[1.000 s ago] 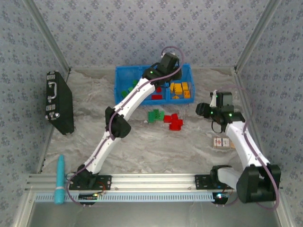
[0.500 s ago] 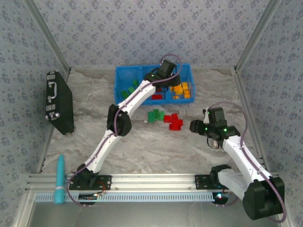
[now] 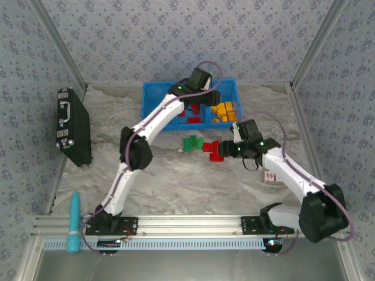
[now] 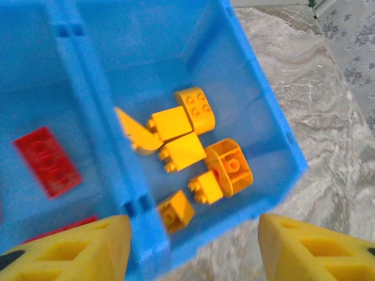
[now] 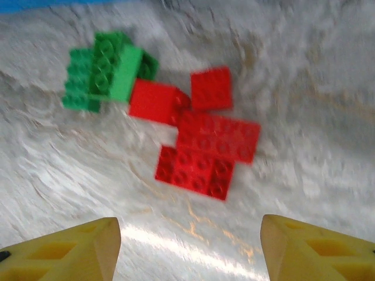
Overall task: Sort the legos into containers by color
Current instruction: Place the lego in the container, then pick up the lego from the center of the table.
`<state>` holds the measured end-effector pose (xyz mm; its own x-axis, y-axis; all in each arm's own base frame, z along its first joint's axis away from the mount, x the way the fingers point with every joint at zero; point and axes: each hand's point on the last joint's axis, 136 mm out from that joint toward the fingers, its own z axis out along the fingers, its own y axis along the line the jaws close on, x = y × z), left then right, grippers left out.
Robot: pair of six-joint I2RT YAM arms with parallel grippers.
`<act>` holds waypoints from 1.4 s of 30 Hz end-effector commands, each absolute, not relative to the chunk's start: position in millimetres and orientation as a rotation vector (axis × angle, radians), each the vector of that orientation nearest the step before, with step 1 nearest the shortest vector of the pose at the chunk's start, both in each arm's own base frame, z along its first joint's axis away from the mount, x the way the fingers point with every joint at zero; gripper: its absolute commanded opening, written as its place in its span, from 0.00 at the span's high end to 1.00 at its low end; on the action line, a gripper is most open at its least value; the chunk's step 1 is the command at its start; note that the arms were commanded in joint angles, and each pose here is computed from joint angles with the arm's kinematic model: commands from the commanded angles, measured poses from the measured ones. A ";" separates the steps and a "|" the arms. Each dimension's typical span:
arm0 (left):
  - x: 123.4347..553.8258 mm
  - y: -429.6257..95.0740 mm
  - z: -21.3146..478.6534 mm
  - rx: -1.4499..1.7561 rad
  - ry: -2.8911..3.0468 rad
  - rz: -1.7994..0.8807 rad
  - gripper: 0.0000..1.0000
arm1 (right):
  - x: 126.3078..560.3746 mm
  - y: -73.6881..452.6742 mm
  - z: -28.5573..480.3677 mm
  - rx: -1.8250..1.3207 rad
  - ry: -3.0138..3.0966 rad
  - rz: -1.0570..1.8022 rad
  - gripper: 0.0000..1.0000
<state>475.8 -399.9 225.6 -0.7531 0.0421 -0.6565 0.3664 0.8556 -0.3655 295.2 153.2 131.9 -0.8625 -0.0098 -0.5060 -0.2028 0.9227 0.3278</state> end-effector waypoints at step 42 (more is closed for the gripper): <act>281.0 -39.6 278.6 0.163 1.943 -0.031 0.10 | 337.5 220.3 43.1 -2.033 1.960 -0.030 0.07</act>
